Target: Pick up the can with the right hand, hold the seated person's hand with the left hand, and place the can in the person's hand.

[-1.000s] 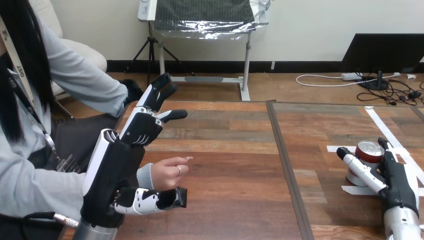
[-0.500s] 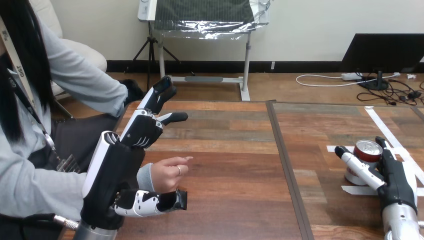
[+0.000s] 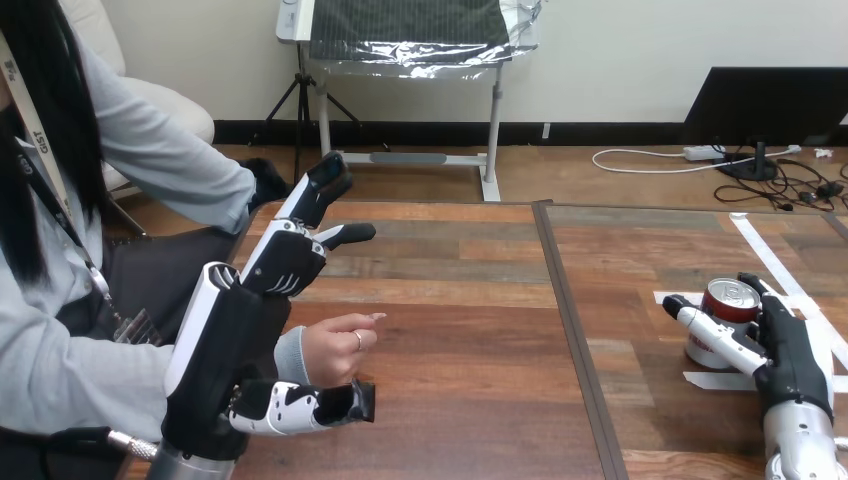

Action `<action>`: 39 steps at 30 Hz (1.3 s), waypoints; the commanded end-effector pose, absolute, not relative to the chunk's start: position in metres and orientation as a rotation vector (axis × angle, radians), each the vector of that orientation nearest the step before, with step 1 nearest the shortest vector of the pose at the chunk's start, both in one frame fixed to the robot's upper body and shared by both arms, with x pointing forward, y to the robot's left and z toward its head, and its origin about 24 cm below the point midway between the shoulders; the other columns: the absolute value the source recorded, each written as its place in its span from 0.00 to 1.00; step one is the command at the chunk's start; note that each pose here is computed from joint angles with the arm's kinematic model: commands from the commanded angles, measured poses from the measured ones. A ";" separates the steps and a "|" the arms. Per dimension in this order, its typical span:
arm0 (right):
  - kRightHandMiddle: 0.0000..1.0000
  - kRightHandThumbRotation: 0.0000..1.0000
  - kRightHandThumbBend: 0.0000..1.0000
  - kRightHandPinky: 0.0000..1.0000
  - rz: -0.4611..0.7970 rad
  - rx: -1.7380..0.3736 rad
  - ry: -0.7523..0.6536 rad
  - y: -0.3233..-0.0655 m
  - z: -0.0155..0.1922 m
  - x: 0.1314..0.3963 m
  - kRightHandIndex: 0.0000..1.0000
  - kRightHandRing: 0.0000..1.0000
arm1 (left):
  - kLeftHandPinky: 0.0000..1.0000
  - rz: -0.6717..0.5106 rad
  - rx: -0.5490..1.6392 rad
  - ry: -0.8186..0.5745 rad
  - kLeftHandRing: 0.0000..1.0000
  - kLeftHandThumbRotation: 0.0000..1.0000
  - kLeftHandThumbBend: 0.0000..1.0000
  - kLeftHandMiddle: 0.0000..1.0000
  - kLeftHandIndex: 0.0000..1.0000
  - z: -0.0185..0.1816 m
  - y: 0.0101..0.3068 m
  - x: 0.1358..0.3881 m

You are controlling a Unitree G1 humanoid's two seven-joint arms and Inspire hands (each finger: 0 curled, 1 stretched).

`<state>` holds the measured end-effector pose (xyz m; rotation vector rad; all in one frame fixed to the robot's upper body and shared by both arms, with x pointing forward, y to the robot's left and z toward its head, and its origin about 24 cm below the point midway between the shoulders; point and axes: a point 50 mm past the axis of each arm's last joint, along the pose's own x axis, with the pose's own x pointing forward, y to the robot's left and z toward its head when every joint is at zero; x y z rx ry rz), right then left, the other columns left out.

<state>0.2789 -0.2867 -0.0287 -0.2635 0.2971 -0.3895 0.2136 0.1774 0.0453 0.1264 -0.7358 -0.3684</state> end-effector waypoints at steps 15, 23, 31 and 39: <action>0.59 0.00 0.89 0.52 -0.453 -0.246 0.192 -0.283 -0.001 0.305 0.62 0.56 | 0.84 -0.355 0.119 -0.823 0.97 0.57 1.00 0.98 0.94 0.060 0.178 0.217; 0.52 0.00 0.85 0.43 -0.471 -0.233 0.190 -0.283 -0.001 0.305 0.56 0.48 | 0.84 -0.358 0.117 -0.819 0.97 0.56 1.00 0.98 0.94 0.061 0.178 0.216; 0.50 0.00 0.81 0.43 -0.478 -0.226 0.177 -0.283 -0.001 0.304 0.53 0.45 | 0.84 -0.363 0.111 -0.823 0.97 0.56 1.00 0.98 0.94 0.061 0.178 0.216; 0.51 0.00 0.79 0.47 -0.487 -0.213 0.170 -0.283 -0.001 0.303 0.53 0.48 | 0.84 -0.368 0.101 -0.820 0.97 0.55 1.00 0.99 0.95 0.061 0.178 0.216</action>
